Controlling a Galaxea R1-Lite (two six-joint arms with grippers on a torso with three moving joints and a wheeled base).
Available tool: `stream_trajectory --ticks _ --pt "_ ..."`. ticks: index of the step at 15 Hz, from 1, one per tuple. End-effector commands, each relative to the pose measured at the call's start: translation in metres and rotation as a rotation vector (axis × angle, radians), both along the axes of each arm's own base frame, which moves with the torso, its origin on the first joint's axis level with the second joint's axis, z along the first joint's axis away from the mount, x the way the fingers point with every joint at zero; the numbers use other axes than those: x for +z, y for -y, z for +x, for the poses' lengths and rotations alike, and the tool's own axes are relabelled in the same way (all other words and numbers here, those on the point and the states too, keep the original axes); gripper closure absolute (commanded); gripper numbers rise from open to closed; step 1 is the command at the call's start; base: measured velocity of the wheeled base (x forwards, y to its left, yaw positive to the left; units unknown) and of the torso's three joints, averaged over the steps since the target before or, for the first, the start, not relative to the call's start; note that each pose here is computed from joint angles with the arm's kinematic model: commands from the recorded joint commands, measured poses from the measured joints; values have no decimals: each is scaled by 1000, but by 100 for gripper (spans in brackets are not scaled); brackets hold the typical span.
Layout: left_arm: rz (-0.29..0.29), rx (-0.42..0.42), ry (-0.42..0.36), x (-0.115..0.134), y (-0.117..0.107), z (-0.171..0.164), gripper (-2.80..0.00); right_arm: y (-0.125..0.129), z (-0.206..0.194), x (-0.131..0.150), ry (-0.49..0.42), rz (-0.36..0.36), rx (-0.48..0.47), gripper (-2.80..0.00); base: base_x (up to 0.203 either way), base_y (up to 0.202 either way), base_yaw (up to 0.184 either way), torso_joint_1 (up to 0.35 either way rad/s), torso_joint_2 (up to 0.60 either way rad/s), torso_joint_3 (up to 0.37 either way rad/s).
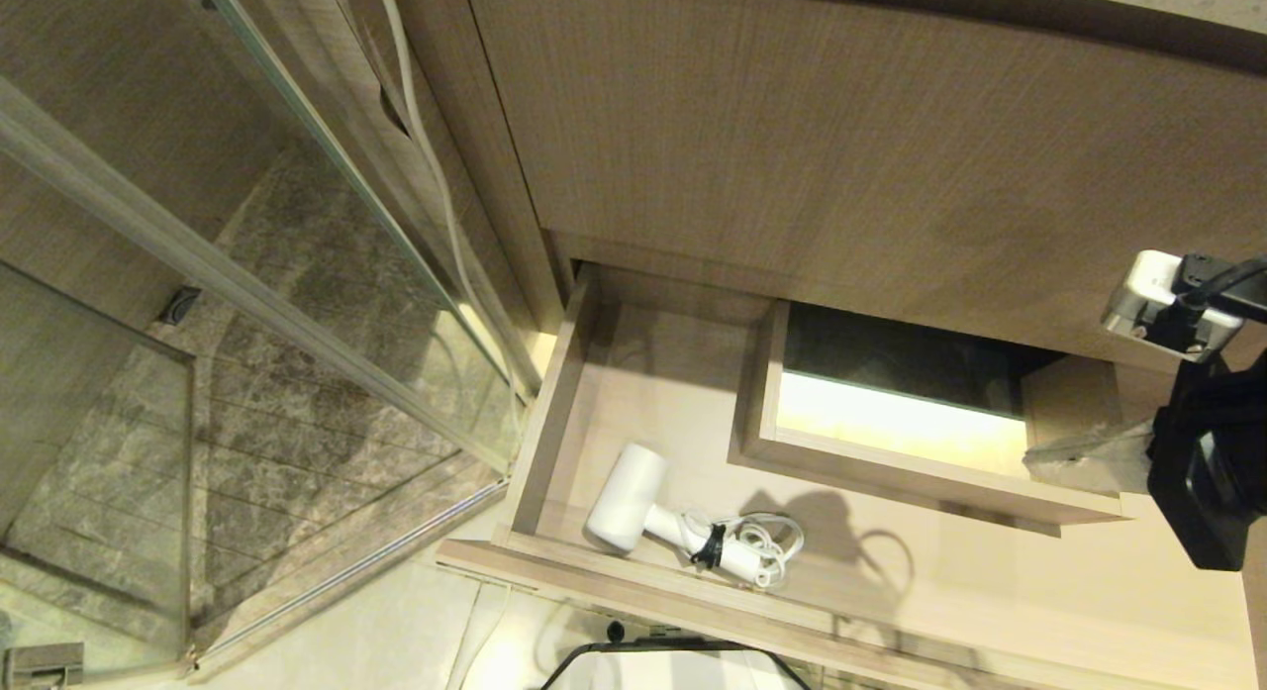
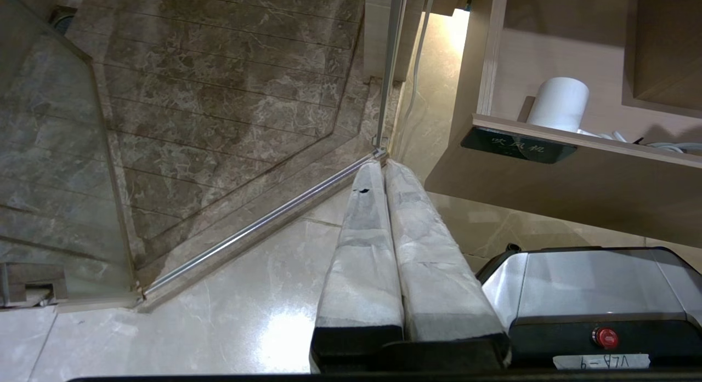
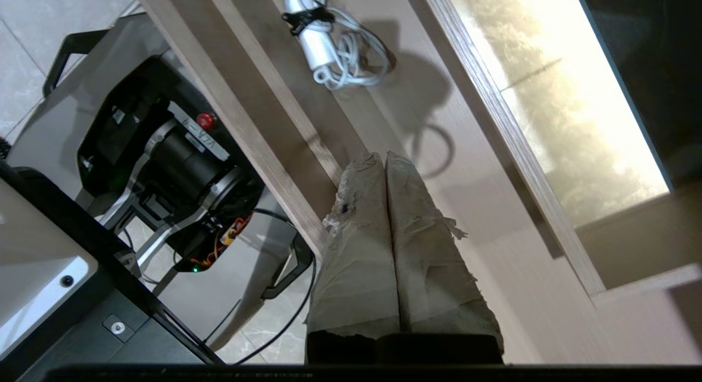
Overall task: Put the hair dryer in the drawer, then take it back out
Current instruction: Pick up the hairdryer
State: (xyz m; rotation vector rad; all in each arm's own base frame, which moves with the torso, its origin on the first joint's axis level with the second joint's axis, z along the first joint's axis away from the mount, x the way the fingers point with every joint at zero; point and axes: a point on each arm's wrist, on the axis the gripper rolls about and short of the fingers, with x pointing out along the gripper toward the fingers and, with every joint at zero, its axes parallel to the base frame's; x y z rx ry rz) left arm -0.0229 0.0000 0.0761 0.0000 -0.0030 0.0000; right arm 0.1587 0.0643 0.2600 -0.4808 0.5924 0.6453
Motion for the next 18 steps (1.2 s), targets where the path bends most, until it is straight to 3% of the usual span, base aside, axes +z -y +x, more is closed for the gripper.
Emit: stream_trajectory --ticks 1,4,7,11,12,18 --pt "0 0 -1 0 0 0 0 -10 1 -2 -19 -3 49 0 0 0 0 0 0 0" --pt "0 0 -1 0 0 0 0 -32 4 -8 -69 9 125 0 0 0 0 0 0 0" --pt "0 0 -1 0 0 0 0 -66 8 -25 -185 23 188 0 0 0 0 0 0 0" --pt "0 0 -1 0 0 0 0 -103 26 -27 -187 68 229 0 0 0 0 0 0 0" --pt "0 0 -1 0 0 0 0 -110 31 -29 -183 71 236 -280 0 0 0 0 0 0" --pt "0 0 -1 0 0 0 0 -128 44 -42 -120 15 330 -280 0 0 0 0 0 0"
